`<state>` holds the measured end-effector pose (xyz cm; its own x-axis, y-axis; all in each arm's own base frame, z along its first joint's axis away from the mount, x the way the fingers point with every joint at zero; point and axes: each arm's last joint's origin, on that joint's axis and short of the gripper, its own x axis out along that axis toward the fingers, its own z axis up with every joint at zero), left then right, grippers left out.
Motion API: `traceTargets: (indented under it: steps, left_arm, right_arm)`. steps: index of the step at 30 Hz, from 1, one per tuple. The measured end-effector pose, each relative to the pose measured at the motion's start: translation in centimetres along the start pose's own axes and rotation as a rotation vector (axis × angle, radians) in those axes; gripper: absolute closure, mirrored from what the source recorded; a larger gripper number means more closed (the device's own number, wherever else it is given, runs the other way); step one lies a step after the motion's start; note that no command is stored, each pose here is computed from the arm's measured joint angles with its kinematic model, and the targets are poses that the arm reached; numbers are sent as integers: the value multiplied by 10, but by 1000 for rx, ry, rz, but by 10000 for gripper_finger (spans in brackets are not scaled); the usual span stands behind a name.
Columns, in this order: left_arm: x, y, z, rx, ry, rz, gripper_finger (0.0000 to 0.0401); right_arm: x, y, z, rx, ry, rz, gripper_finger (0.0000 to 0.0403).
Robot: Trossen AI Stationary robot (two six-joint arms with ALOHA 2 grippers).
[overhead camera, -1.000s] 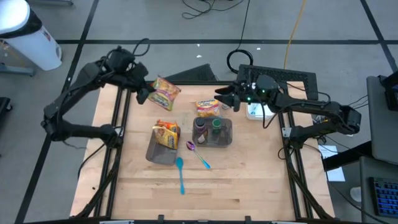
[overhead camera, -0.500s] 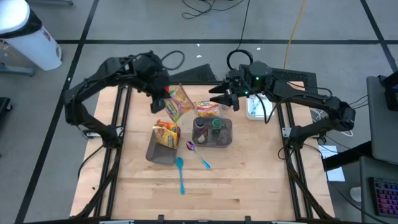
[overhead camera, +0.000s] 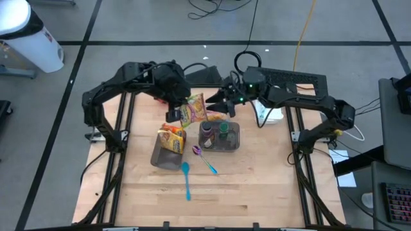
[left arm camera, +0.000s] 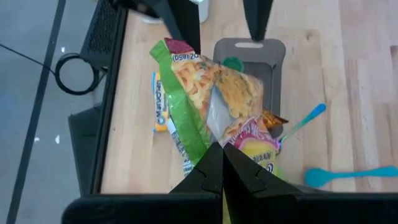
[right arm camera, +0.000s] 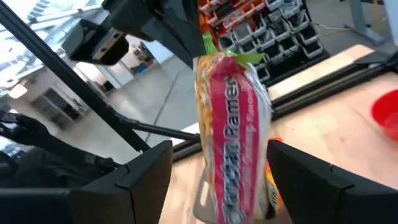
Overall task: Pick & Place Food Item
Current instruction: Put the green noodle pack into the left black bin
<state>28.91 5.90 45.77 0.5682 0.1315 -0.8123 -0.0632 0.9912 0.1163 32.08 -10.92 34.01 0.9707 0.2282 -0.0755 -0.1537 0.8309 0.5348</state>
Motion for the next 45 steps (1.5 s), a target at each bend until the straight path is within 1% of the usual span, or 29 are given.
traceTargets:
  steps: [4, 9, 13, 19, 26, 31, 36, 40, 45]
  left_arm:
    - [2, -1, 3, 2, 1, 7, 401]
    - [2, -3, 3, 6, -2, 13, 401]
    - [2, -4, 4, 5, -4, 14, 401]
    - [2, -6, 6, 9, -25, 30, 401]
    - [2, -5, 10, 18, -60, 36, 401]
    - [2, -5, 11, 19, -76, 35, 401]
    - [2, -5, 15, 16, -119, 35, 401]
    - [2, -5, 15, 16, -120, 34, 401]
    - [2, -5, 15, 12, -120, 30, 401]
  right_arm:
    - [9, -3, -4, 29, -6, 17, 149]
    - [16, -4, -8, 37, -4, 25, 149]
    - [19, -4, -10, 34, -34, -45, 149]
    - [20, -5, -11, 35, -59, -103, 149]
    - [21, -3, -12, 15, -51, -91, 149]
    - [25, 4, -13, -24, -53, -36, 149]
    - [26, 7, -14, -27, -51, -30, 150]
    - [26, 7, -14, -27, -51, -30, 168]
    - [26, 6, -14, -27, -50, -31, 208]
